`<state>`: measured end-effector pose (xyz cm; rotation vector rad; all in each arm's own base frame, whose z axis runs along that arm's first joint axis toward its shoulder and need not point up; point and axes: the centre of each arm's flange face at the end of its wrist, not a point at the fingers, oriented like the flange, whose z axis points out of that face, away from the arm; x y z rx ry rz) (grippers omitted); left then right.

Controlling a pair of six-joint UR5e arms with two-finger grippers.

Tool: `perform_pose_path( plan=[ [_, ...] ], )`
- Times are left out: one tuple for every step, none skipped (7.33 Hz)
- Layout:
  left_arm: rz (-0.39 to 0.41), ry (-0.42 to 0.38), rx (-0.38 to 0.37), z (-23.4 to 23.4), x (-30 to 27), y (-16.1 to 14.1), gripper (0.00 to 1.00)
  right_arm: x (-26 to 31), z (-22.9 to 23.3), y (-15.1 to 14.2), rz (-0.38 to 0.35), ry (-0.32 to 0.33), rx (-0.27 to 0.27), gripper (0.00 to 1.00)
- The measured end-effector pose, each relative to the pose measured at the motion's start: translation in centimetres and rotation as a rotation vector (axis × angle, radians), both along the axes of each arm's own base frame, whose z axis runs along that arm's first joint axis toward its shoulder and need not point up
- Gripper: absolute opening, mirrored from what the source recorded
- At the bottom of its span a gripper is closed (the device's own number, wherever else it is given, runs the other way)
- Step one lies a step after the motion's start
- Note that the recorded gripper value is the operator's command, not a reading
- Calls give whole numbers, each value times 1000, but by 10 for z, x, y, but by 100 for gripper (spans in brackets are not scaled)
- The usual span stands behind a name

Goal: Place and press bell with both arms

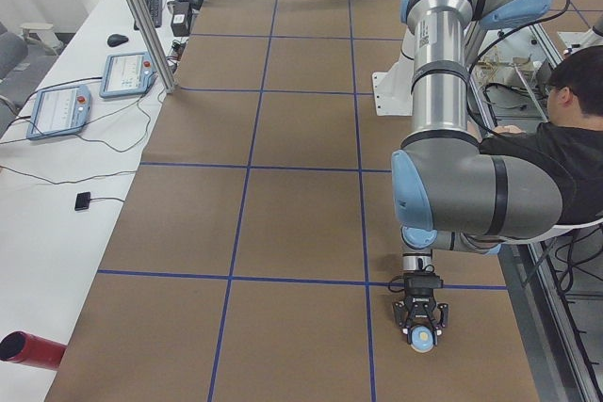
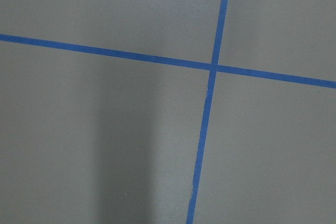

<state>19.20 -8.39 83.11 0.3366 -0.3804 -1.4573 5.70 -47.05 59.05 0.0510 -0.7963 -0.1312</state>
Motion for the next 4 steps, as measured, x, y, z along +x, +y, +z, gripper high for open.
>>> perform_pose_path(
  plan=[
    [-8,-3,7,-2,-5,0,0,0,0,0,1,0,0,100],
    [-10,-4,8,-9,-16,-2,0,0,0,0,1,0,0,100],
    [-7,6,5,-27,-30,-5,0,0,0,1,0,-1,-1,100],
    [2,22,-2,-53,-46,-7,0,0,0,1,0,-2,-1,100]
  ],
)
